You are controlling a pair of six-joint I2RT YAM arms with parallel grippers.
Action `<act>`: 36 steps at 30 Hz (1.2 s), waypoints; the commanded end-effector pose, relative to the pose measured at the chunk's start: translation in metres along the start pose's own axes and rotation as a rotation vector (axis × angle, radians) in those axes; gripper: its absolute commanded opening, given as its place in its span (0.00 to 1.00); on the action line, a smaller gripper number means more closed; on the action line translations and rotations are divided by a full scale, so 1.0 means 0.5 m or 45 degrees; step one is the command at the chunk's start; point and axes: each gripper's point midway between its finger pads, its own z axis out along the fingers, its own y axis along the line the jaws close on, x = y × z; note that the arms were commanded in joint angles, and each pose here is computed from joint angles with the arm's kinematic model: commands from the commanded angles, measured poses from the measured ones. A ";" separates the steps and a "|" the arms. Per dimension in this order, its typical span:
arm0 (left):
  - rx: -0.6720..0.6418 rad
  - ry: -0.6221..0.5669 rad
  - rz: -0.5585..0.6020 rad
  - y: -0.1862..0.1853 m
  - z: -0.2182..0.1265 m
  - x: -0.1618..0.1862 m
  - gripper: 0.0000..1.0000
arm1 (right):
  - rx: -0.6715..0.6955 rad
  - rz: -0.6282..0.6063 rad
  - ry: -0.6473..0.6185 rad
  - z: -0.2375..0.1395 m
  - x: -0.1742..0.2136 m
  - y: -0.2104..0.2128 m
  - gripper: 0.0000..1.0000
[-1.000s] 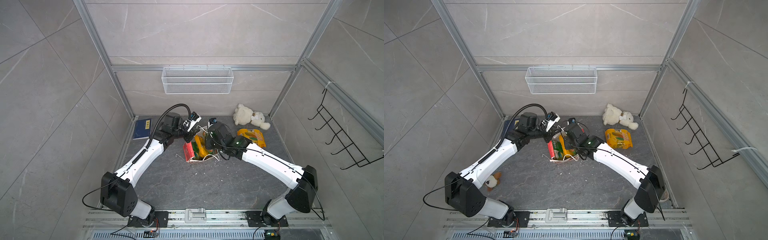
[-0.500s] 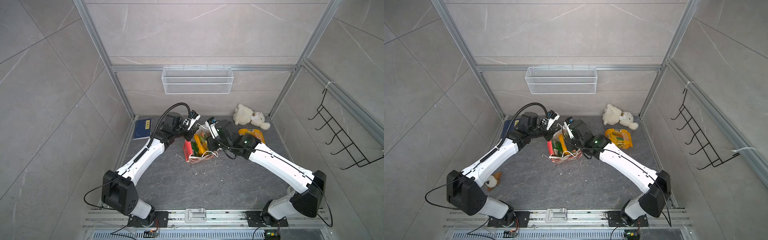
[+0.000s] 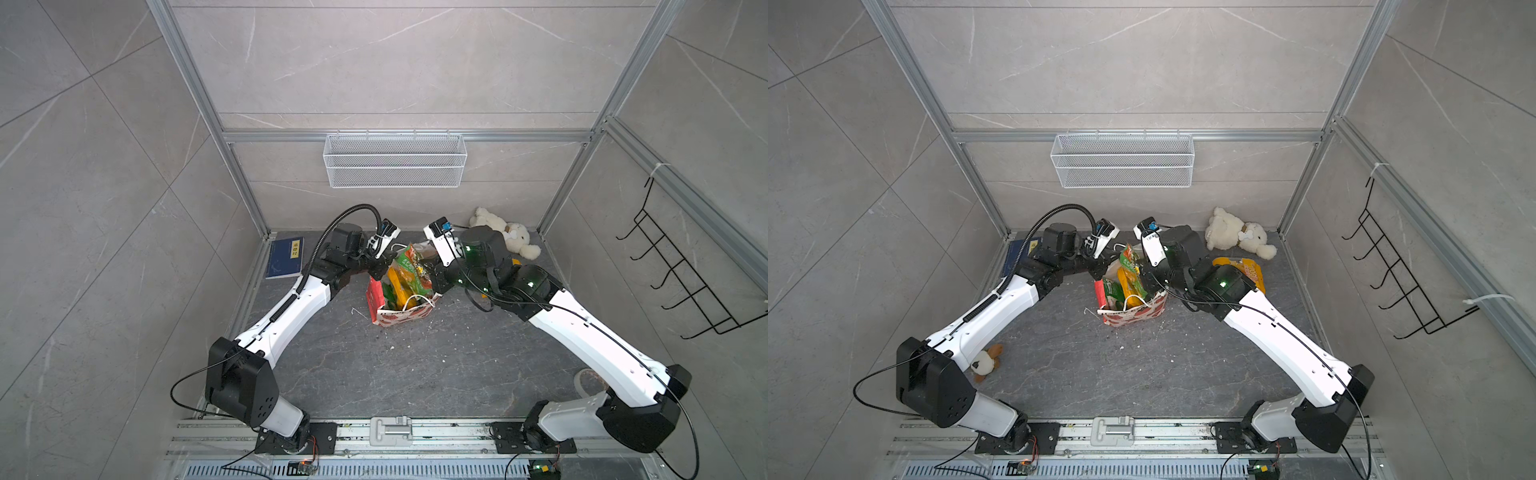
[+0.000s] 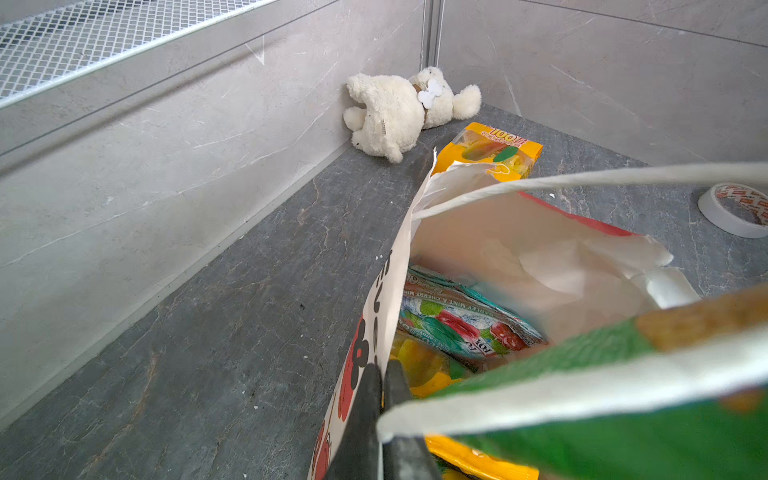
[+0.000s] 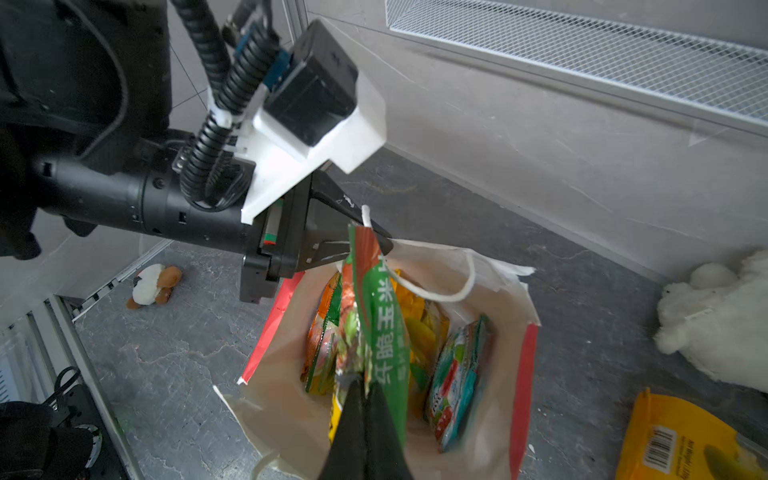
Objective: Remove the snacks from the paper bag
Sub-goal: 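Lift the green pack out and carry it beside the bag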
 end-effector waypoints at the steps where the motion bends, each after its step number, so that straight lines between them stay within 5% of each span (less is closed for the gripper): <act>1: -0.015 -0.164 0.064 0.003 -0.018 -0.092 0.00 | -0.026 0.006 -0.128 -0.082 -0.051 0.004 0.00; 20: -0.090 -0.156 0.089 0.014 -0.034 -0.084 0.00 | 0.284 0.155 -0.347 -0.271 -0.070 -0.103 0.00; 36: -0.063 -0.171 0.089 0.008 -0.025 -0.075 0.00 | 0.516 0.542 -0.158 -0.193 0.024 -0.290 0.00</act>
